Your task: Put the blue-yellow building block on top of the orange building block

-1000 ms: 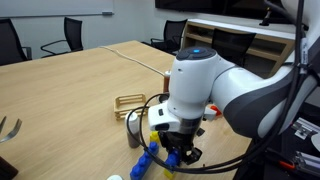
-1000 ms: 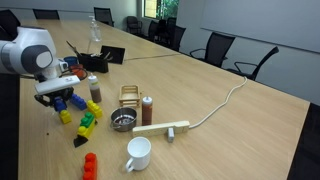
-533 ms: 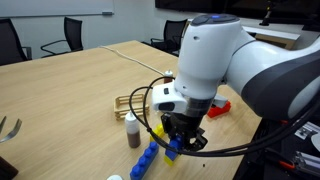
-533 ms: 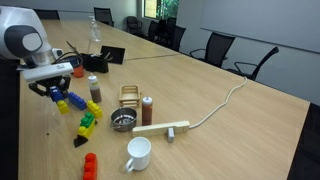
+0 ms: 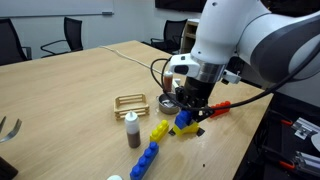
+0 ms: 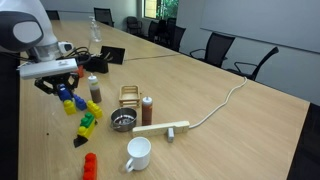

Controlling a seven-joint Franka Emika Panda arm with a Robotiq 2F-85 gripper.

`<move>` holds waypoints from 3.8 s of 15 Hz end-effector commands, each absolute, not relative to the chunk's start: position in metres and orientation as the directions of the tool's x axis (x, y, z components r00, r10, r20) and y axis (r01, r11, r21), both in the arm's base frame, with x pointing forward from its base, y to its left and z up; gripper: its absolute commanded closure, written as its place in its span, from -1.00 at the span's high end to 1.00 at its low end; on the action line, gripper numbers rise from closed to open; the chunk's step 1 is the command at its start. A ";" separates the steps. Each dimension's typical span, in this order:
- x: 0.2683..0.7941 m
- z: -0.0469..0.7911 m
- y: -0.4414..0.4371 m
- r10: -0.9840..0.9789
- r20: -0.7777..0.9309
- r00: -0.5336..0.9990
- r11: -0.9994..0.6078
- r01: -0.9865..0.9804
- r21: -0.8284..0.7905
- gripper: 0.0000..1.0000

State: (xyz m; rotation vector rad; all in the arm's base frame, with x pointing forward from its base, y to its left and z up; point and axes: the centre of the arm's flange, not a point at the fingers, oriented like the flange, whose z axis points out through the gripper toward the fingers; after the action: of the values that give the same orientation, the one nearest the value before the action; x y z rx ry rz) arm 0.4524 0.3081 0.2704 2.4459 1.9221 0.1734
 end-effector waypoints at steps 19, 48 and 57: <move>0.427 0.304 0.244 0.932 0.113 0.344 -0.355 0.930 0.092 -0.80; 0.418 0.269 0.098 0.918 0.041 0.395 -0.396 0.918 0.000 -0.80; 0.429 0.264 0.054 0.912 0.036 0.408 -0.406 0.913 -0.041 -0.80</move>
State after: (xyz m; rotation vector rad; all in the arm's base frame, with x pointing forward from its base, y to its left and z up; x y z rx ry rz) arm 0.4289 0.0655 0.2595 2.6888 1.7089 0.0443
